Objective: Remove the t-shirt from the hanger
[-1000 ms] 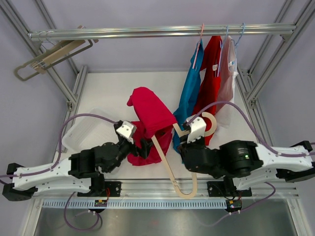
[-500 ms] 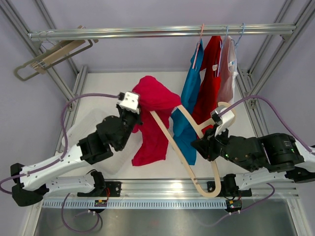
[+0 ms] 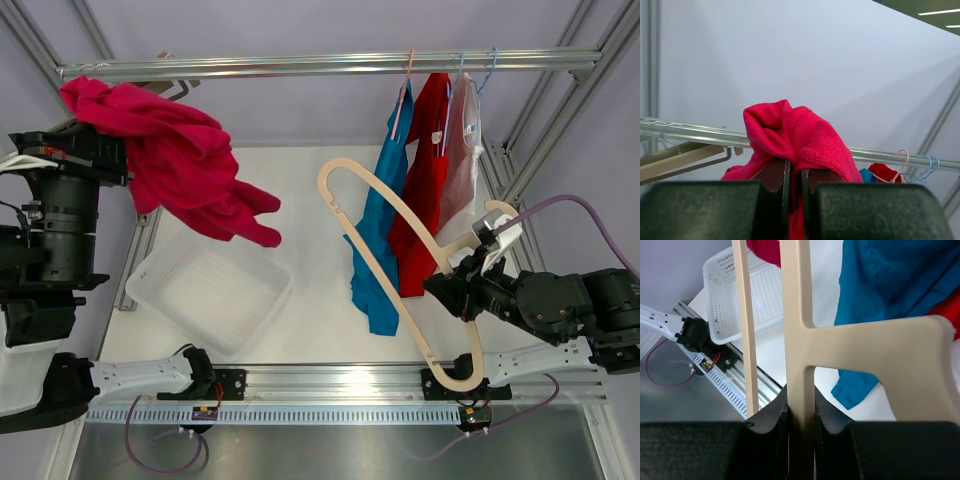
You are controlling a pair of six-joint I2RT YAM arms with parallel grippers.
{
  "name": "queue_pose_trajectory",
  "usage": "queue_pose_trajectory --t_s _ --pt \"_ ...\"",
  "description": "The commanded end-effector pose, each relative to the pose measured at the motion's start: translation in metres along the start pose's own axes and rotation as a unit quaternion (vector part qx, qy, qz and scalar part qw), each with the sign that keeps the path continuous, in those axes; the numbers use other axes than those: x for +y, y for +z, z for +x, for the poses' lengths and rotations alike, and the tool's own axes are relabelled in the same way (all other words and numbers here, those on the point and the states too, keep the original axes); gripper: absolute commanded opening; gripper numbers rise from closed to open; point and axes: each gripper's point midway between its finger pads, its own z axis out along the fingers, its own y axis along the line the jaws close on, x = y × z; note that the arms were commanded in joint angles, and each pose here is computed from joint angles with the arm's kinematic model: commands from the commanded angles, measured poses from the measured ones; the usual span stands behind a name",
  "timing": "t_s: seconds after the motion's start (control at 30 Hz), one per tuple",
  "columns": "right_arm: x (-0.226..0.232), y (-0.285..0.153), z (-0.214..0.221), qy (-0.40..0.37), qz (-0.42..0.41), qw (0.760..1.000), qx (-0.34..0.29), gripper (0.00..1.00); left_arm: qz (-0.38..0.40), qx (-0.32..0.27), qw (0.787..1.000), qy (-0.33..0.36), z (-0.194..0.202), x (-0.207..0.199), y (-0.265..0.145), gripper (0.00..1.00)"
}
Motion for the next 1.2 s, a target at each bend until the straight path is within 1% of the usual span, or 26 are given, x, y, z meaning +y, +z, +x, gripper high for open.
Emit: queue_pose_trajectory --t_s 0.0,0.03,0.07,0.17,0.2,0.23,0.27,0.3,0.33,0.4,0.53,0.6,0.63,0.67,0.7,0.73,0.77,0.8,0.83,0.87,0.9,0.97,1.0,1.07,1.13,1.17 --pt "0.007 0.010 -0.024 -0.048 0.018 0.998 -0.039 0.00 -0.015 0.043 0.997 0.067 0.031 0.003 -0.001 0.00" --pt "0.009 0.012 -0.026 -0.054 0.022 0.997 -0.041 0.00 -0.019 0.046 0.997 0.051 0.033 0.010 -0.008 0.00" --pt "0.013 0.014 -0.032 -0.054 0.022 0.997 -0.049 0.00 -0.015 0.074 0.994 0.074 0.068 0.005 -0.013 0.00" --pt "0.020 0.023 -0.042 -0.078 0.040 0.994 -0.063 0.00 -0.024 0.100 0.994 0.044 0.111 0.017 -0.035 0.00" --pt "0.022 0.030 -0.044 -0.100 0.058 0.991 -0.064 0.00 -0.026 0.132 0.989 0.066 0.154 0.016 -0.045 0.00" --pt "0.024 0.033 -0.046 -0.109 0.068 0.990 -0.065 0.00 -0.034 0.141 0.988 0.048 0.171 0.019 -0.052 0.00" --pt "0.025 0.033 -0.053 -0.113 0.076 0.988 -0.070 0.00 -0.041 0.137 0.989 0.032 0.177 0.028 -0.060 0.00" --pt "0.027 0.042 -0.054 -0.137 0.100 0.983 -0.068 0.00 -0.036 0.158 0.986 0.043 0.211 0.029 -0.069 0.00" --pt "0.029 0.045 -0.056 -0.148 0.111 0.980 -0.068 0.00 -0.053 0.156 0.986 0.021 0.220 0.035 -0.071 0.00" --pt "0.035 0.054 -0.059 -0.172 0.129 0.974 -0.067 0.00 -0.075 0.167 0.983 0.005 0.240 0.048 -0.078 0.00" --pt "0.044 0.069 -0.058 -0.192 0.132 0.971 -0.058 0.00 -0.114 0.182 0.977 0.016 0.266 0.069 -0.086 0.00" --pt "0.045 0.078 -0.054 -0.197 0.130 0.971 -0.047 0.00 -0.135 0.186 0.973 0.021 0.269 0.080 -0.087 0.00" --pt "0.045 0.082 -0.052 -0.198 0.131 0.970 -0.042 0.00 -0.166 0.185 0.969 0.015 0.270 0.092 -0.088 0.00" --pt "0.045 0.085 -0.049 -0.202 0.132 0.970 -0.036 0.00 -0.188 0.202 0.961 0.029 0.270 0.103 -0.095 0.00" --pt "0.044 0.092 -0.045 -0.209 0.136 0.968 -0.027 0.00 -0.215 0.203 0.955 0.032 0.269 0.113 -0.100 0.00" --pt "0.043 0.096 -0.041 -0.214 0.138 0.967 -0.020 0.00 -0.240 0.203 0.949 0.015 0.270 0.122 -0.107 0.00" --pt "0.045 0.103 -0.036 -0.223 0.141 0.964 -0.009 0.00 -0.260 0.229 0.937 0.037 0.279 0.134 -0.122 0.04" --pt "0.044 0.109 -0.033 -0.230 0.139 0.963 0.003 0.00 -0.277 0.236 0.931 0.037 0.282 0.140 -0.130 0.18" --pt "0.044 0.114 -0.029 -0.236 0.141 0.961 0.013 0.00 -0.283 0.243 0.928 0.021 0.286 0.141 -0.135 0.40" --pt "0.045 0.124 -0.022 -0.249 0.147 0.957 0.026 0.00 -0.281 0.264 0.922 0.027 0.291 0.143 -0.144 0.64" --pt "0.042 0.131 -0.019 -0.258 0.150 0.954 0.039 0.00 -0.268 0.278 0.923 0.005 0.293 0.136 -0.147 0.99" --pt "0.042 0.144 -0.013 -0.275 0.160 0.946 0.059 0.00 -0.240 0.289 0.926 -0.024 0.284 0.127 -0.150 0.99" --pt "0.040 0.149 -0.013 -0.285 0.166 0.942 0.065 0.00 -0.202 0.296 0.932 -0.062 0.275 0.111 -0.148 0.99" --pt "0.037 0.160 -0.013 -0.289 0.176 0.938 0.071 0.00 -0.164 0.288 0.935 -0.124 0.258 0.095 -0.150 0.99" --pt "0.041 0.166 -0.017 -0.280 0.174 0.942 0.061 0.00 -0.126 0.298 0.931 -0.171 0.253 0.076 -0.151 0.99" --pt "0.042 0.169 -0.019 -0.278 0.174 0.943 0.058 0.00 -0.107 0.291 0.932 -0.187 0.249 0.067 -0.147 0.99"
